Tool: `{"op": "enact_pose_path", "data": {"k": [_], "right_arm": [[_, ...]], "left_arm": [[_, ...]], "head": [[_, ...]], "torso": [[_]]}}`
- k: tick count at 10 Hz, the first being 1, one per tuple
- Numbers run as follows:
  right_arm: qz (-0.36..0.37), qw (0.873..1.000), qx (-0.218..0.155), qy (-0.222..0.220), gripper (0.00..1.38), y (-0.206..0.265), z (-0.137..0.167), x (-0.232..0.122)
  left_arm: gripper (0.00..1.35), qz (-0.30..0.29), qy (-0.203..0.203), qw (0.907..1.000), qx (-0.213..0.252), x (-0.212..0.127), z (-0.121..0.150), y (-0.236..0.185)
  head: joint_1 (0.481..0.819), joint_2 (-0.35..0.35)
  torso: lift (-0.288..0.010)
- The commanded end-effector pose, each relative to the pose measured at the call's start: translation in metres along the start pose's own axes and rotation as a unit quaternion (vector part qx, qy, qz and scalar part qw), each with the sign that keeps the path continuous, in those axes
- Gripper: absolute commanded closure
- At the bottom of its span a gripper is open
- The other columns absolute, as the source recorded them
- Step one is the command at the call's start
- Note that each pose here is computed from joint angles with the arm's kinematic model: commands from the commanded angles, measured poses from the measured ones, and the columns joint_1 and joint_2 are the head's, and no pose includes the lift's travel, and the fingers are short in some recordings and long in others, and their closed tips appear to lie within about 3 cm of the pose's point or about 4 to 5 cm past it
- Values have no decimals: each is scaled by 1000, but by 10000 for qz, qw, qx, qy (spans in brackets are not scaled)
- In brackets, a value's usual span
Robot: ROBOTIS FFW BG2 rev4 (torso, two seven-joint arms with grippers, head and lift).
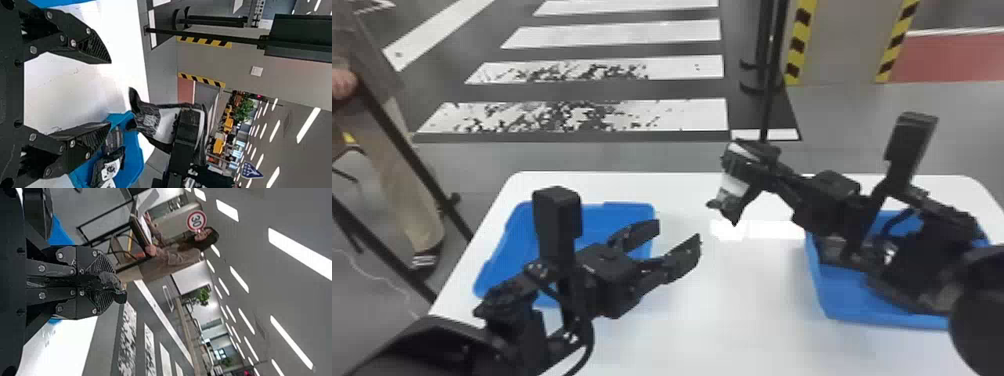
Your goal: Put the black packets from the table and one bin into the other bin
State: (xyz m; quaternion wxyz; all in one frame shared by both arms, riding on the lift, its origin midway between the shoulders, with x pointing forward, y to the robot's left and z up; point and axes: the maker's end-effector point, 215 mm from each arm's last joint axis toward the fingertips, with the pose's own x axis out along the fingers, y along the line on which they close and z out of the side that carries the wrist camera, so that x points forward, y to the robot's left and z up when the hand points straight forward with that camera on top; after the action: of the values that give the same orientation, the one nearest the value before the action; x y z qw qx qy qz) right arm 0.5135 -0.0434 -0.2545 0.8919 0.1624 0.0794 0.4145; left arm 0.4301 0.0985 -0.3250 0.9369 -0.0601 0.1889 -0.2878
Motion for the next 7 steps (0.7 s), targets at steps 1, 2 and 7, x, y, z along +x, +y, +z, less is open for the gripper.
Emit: {"op": "enact_pose_path", "data": {"k": [1,2,7], "right_arm": [[-704,9972,-212,-107,1283,-57,12,-34],[-1335,9903,-369,-126,1283,-104,18,-71],[-3108,9476,-531,506,970,-234,-28,-205]], "left_arm": [[157,63,16,10000,-34,-3,-3,6],[157,83,-8,10000,-44,-4,-2,7],[157,180,-55,9998,-48,-9,-3,15]], "head": [[695,72],[695,27],[695,-219]], "torso": [[-110],[-110],[-110]]}}
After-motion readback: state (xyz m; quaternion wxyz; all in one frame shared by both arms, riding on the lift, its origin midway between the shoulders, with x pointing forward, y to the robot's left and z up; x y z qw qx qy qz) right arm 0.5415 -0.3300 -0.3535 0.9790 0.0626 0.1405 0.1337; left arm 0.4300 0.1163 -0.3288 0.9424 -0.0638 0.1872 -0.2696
